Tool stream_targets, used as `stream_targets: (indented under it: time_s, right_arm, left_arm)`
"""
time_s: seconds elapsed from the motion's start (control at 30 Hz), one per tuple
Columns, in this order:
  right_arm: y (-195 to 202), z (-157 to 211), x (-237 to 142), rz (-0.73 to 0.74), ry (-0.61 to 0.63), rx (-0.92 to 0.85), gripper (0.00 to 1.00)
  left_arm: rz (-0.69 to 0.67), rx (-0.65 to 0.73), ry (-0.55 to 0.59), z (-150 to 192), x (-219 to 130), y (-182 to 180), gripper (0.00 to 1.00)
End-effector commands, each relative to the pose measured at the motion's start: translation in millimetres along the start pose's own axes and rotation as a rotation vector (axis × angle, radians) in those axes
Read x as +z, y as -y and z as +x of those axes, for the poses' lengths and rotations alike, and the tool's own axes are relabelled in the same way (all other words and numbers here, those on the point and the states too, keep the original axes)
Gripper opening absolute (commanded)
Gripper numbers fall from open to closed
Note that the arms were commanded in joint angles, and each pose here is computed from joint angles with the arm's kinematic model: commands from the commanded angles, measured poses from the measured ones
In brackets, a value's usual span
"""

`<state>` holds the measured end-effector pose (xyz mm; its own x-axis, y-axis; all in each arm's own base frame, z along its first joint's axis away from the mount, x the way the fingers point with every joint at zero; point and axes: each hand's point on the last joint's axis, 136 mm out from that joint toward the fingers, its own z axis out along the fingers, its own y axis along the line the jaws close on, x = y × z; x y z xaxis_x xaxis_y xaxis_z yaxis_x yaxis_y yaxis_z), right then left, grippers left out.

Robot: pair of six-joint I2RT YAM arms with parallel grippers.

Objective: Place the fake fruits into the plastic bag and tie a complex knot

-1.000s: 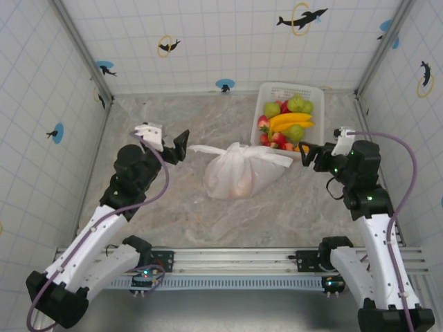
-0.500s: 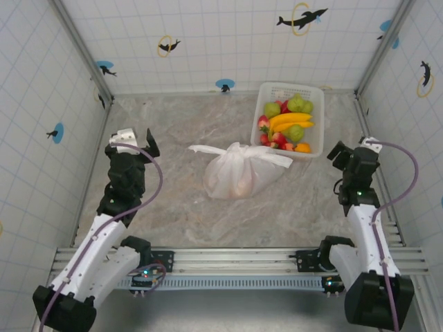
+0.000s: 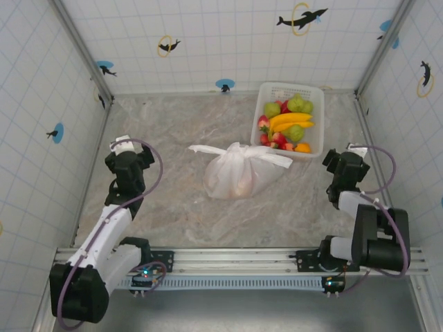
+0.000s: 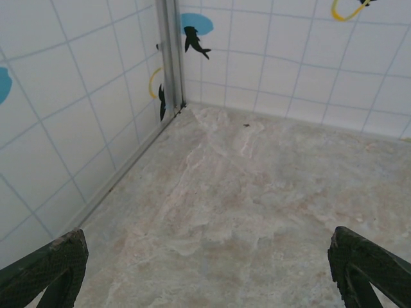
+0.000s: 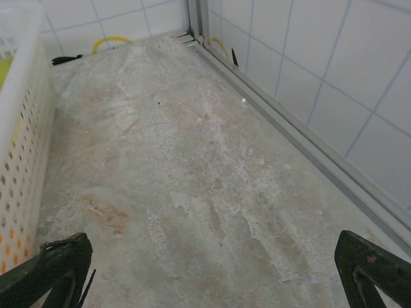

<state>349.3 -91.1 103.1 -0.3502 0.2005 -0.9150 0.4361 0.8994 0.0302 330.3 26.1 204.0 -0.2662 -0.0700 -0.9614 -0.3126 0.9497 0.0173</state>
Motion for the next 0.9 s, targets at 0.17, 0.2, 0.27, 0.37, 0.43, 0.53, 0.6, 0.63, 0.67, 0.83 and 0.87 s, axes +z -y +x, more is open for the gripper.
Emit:
stream_targets:
  time_s: [0.17, 0.2, 0.27, 0.37, 0.43, 0.53, 0.6, 0.63, 0.67, 0.83, 0.87]
  right_arm:
    - [-29, -29, -13, -0.128, 0.147, -0.074, 1.00]
    - [-33, -30, -20, -0.142, 0.179, -0.094, 1.00]
    - [-42, -30, -31, -0.172, 0.215, -0.135, 1.00]
    - [-57, -26, -47, -0.227, 0.261, -0.194, 1.00]
    - [-63, -24, -52, -0.254, 0.272, -0.213, 1.00]
    - [-59, -25, -47, -0.260, 0.255, -0.186, 1.00]
    - [-54, -27, -45, -0.257, 0.252, -0.161, 1.00]
    - [-52, -27, -44, -0.254, 0.252, -0.148, 1.00]
    - [-50, -28, -44, -0.249, 0.257, -0.142, 1.00]
    - [-45, -30, -43, -0.241, 0.260, -0.121, 1.00]
    - [-45, -30, -43, -0.240, 0.261, -0.118, 1.00]
  left_arm:
    - [-0.027, -0.020, -0.019, 26, 18, -2, 0.97]
    - [-0.025, -0.017, -0.025, 30, 20, 0, 0.97]
    - [-0.011, -0.010, -0.024, 35, 24, 3, 0.97]
    - [0.007, 0.008, -0.018, 43, 28, 6, 0.97]
    - [0.017, 0.025, -0.012, 48, 31, 8, 0.97]
    - [0.044, 0.063, 0.006, 53, 34, 13, 0.97]
    - [0.073, 0.078, 0.036, 55, 34, 17, 0.97]
    - [0.096, 0.083, 0.060, 55, 34, 20, 0.97]
    - [0.118, 0.086, 0.077, 55, 33, 24, 0.97]
    - [0.214, 0.126, 0.180, 47, 33, 40, 0.97]
    - [0.222, 0.144, 0.189, 47, 34, 43, 0.97]
